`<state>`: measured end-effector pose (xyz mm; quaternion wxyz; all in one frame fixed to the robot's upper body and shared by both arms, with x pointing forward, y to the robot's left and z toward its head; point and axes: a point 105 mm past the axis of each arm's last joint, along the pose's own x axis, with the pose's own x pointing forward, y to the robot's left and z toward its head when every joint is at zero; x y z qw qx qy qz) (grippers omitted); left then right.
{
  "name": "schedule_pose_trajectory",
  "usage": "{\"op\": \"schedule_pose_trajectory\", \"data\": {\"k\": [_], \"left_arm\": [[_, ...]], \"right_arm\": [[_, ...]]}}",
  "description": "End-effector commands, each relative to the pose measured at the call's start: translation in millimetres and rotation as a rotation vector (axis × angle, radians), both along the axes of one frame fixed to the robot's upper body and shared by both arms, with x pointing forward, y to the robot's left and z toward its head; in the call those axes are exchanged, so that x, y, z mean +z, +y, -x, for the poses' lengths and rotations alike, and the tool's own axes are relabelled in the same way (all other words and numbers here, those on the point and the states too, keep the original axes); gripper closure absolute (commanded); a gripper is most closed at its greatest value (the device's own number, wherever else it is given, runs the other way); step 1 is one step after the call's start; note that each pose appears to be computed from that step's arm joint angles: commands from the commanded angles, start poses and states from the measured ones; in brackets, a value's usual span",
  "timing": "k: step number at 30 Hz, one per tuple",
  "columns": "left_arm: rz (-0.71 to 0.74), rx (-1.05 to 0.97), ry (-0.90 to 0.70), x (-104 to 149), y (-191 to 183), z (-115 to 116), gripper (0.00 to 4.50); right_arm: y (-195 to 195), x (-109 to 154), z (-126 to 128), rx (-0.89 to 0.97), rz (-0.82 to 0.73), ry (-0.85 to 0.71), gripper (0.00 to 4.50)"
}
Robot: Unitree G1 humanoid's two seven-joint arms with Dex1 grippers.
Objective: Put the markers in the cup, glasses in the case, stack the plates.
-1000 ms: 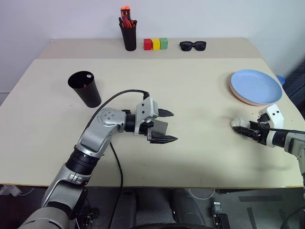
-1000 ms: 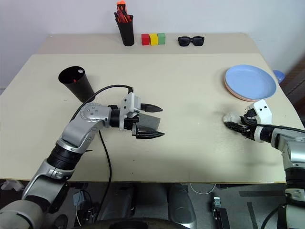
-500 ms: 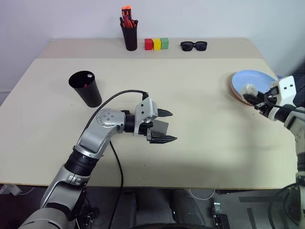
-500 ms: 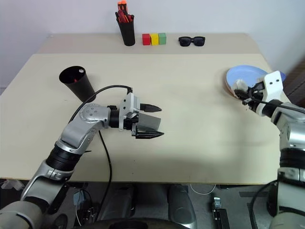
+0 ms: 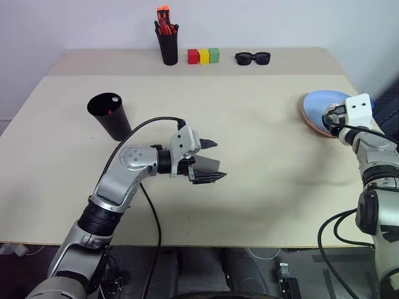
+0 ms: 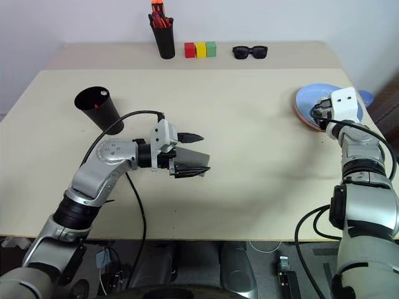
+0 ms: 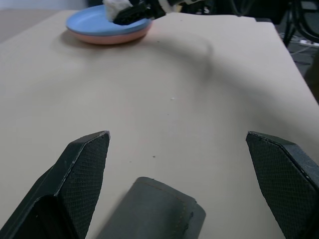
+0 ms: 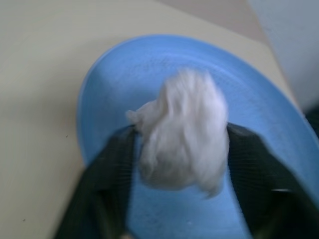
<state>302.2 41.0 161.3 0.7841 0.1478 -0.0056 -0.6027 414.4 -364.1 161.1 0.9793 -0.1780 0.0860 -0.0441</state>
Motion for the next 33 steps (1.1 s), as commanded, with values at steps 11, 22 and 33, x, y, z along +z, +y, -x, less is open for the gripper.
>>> {"op": "schedule_pose_trajectory", "data": {"k": [11, 22, 33], "left_arm": [[0.240, 0.288, -0.131, 44, 19, -35, 0.00], [0.488, 0.443, -0.179, 42, 62, -30, 0.00], [0.298, 0.551, -0.192, 6, 137, 39, 0.00]], "right_arm": [[5, 46, 0, 0.078, -0.060, -0.241, 0.11], [95, 30, 81, 0.695, -0.084, -0.231, 0.11], [104, 6, 148, 0.730, -0.103, -0.027, 0.11]]}}
